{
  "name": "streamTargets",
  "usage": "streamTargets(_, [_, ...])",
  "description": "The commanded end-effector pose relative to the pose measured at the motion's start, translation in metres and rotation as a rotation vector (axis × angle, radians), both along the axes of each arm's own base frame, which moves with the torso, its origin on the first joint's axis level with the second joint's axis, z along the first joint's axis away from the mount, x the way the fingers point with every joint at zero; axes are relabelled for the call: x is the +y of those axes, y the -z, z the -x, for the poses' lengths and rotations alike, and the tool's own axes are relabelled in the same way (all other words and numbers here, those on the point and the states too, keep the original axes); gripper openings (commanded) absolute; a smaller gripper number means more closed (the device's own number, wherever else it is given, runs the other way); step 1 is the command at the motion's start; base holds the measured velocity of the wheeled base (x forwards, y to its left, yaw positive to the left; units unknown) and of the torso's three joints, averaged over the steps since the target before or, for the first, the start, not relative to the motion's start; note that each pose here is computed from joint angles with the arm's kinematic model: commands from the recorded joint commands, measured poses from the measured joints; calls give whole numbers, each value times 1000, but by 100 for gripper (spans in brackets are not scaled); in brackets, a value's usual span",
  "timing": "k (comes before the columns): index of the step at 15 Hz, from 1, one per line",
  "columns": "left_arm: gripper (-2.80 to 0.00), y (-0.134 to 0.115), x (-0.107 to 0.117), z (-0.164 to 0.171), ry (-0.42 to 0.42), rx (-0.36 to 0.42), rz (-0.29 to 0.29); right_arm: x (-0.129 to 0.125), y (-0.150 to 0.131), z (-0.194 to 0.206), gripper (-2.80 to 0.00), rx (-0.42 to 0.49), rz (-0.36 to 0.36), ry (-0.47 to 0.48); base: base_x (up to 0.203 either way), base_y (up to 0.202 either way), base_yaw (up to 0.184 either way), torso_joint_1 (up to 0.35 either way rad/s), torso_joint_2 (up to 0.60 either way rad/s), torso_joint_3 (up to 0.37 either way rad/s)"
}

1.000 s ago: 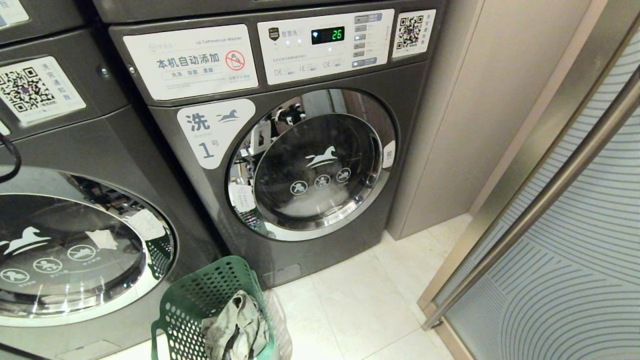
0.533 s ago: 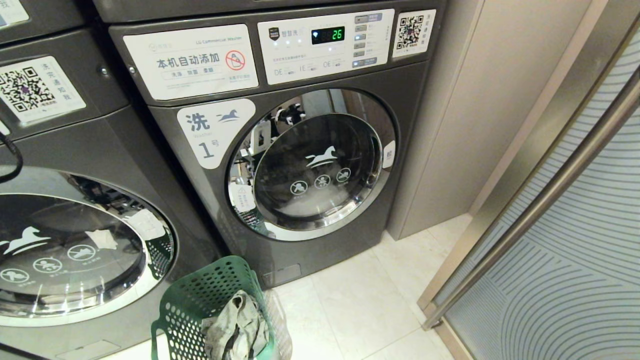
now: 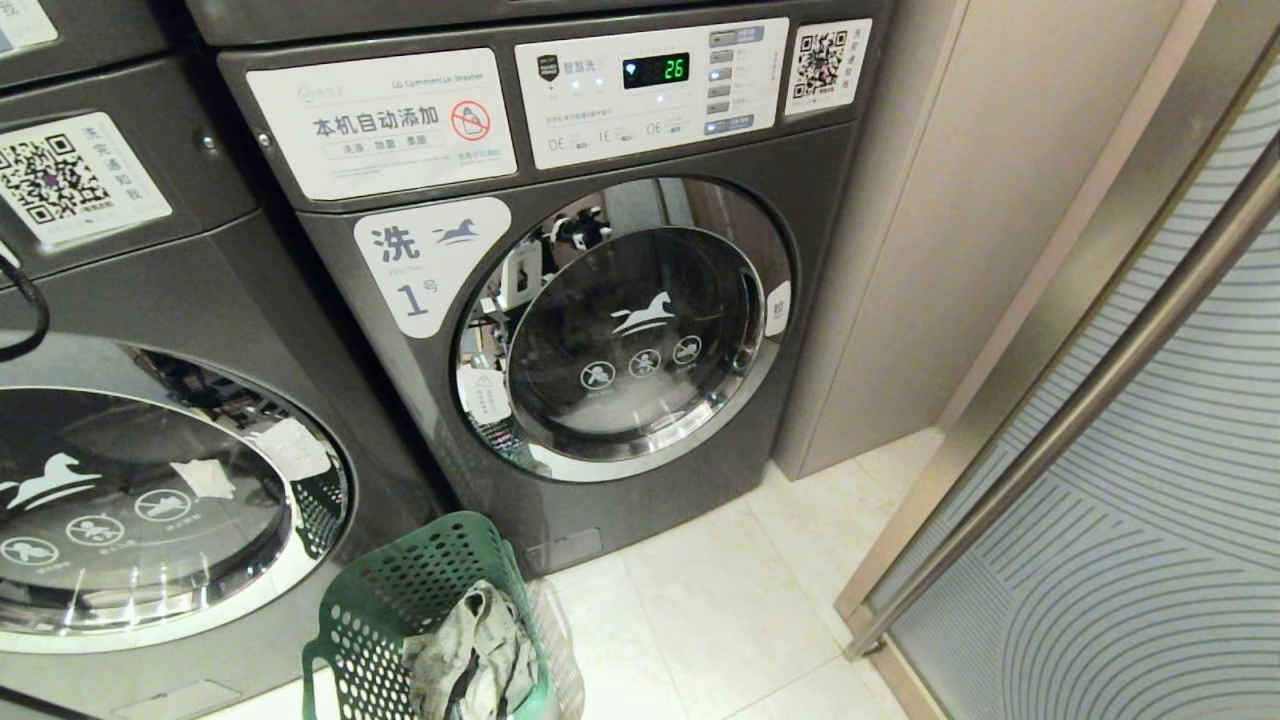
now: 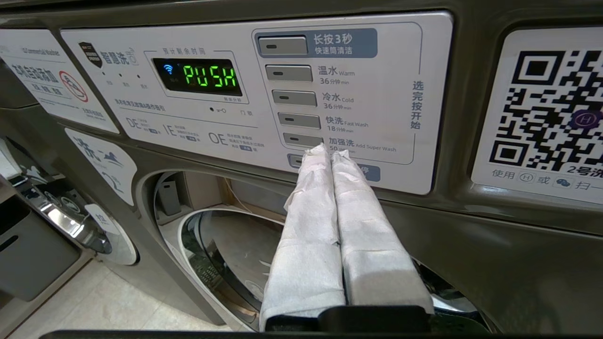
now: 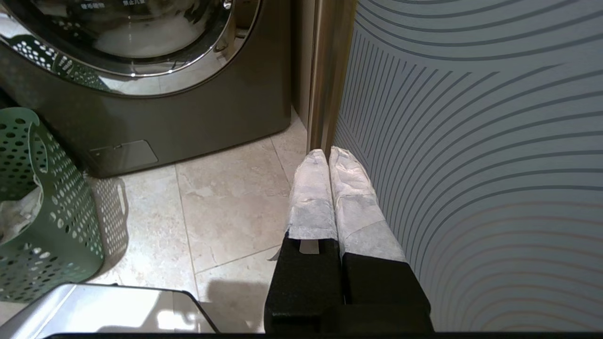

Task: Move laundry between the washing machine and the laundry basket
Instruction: Press the washing machine switch

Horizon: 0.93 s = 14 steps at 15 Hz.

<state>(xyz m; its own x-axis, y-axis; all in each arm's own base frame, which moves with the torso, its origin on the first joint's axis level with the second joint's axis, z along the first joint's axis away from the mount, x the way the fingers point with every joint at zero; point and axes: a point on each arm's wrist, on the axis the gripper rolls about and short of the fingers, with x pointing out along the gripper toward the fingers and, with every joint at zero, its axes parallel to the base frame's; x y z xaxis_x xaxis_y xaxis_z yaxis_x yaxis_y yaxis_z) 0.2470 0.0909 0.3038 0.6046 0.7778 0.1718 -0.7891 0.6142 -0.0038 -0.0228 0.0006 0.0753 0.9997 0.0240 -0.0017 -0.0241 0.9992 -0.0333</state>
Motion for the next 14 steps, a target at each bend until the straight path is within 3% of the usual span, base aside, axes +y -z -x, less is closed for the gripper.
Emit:
streamTargets(1, [-280,-3,0,4,-7,-12,-3,0,0,0,-280,0,-6,4,0,0,0,0,0,0])
streamTargets(14, [-280,-5,-5,14,6,-23,-8,0,0,0,-280,0,-6,3,0,0,0,0,0,0])
